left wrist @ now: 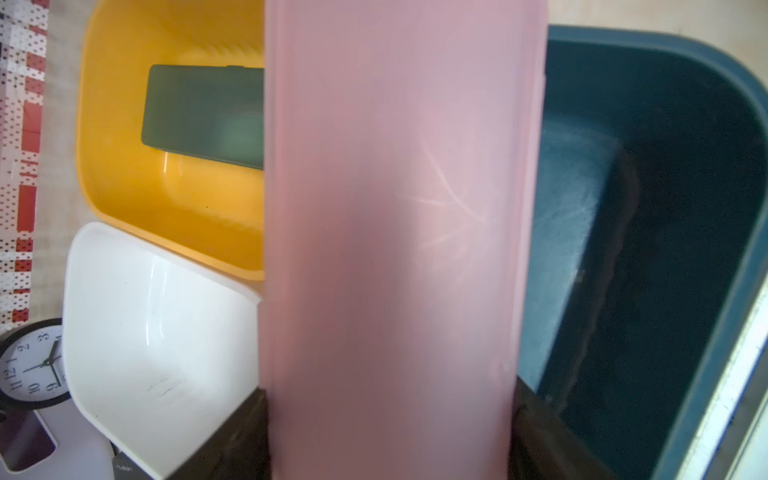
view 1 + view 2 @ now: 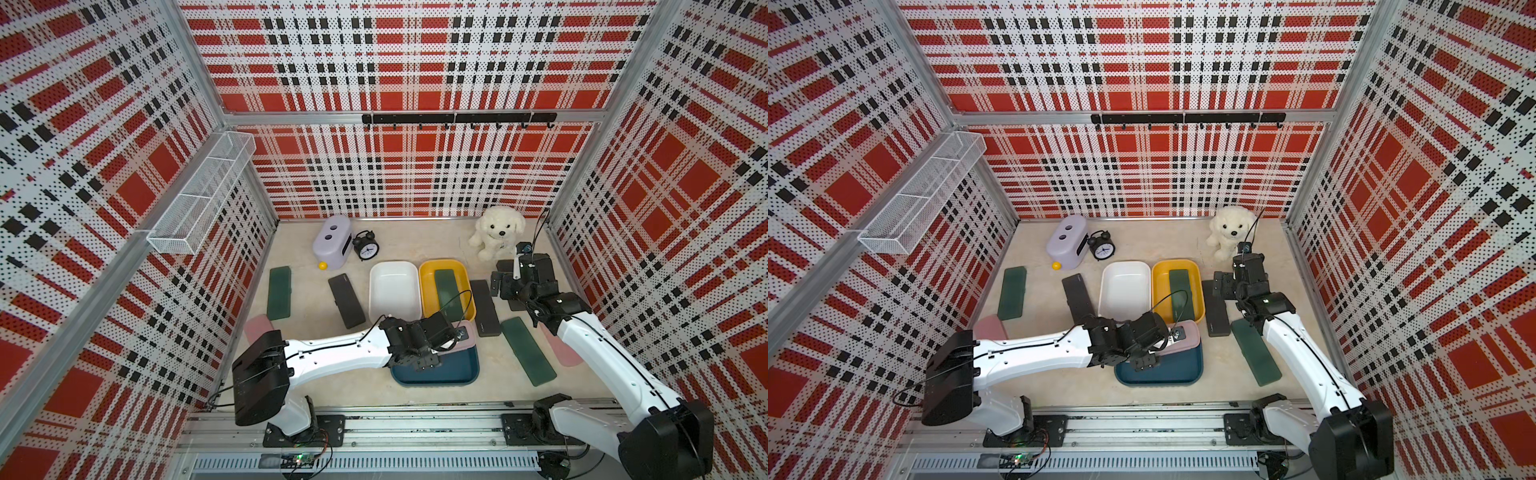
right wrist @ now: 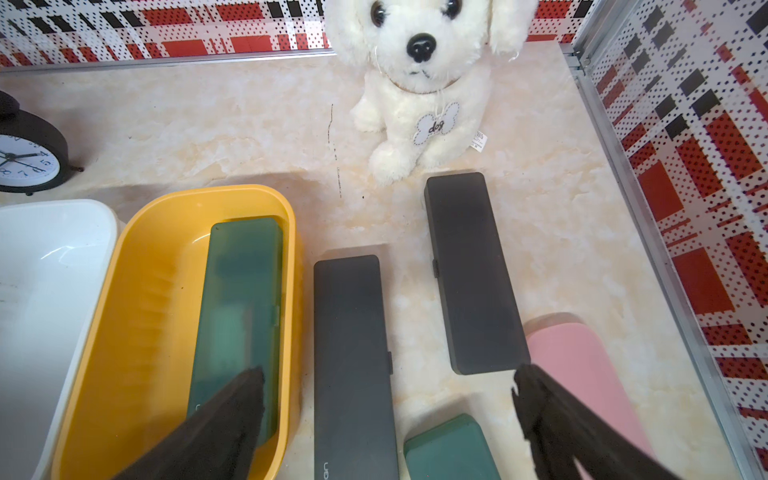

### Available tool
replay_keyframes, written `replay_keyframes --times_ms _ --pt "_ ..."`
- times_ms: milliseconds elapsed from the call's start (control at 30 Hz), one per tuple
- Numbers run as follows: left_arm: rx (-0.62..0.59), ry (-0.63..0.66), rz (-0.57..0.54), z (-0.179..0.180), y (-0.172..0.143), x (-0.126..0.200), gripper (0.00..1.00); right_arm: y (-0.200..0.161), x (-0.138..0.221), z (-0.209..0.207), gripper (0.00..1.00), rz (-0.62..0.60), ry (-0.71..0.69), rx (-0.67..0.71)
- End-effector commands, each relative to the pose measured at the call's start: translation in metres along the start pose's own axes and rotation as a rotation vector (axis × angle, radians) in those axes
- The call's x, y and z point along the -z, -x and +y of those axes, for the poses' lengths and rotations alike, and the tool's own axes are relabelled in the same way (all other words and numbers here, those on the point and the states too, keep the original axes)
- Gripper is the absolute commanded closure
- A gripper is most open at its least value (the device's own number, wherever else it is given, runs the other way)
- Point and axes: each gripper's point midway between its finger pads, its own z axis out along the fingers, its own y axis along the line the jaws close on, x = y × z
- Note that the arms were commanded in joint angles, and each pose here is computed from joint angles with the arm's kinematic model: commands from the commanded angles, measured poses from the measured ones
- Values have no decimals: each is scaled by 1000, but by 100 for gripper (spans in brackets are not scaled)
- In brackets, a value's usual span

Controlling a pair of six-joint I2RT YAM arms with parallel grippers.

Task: Place the pencil cases by color into the storage box
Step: Place the pencil case at the storage box.

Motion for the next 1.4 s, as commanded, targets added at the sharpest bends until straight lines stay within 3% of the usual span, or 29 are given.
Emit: replay_keyframes --times_ms 0,500,1367 --pt "-69 4 -49 -1 6 11 44 4 5 -5 0 -27 0 -5" --pt "-184 -26 7 -9 -11 -11 44 -4 1 -7 0 -11 13 -2" --pt "-162 -124 61 -35 -18 -53 42 -10 -7 -8 0 7 15 2"
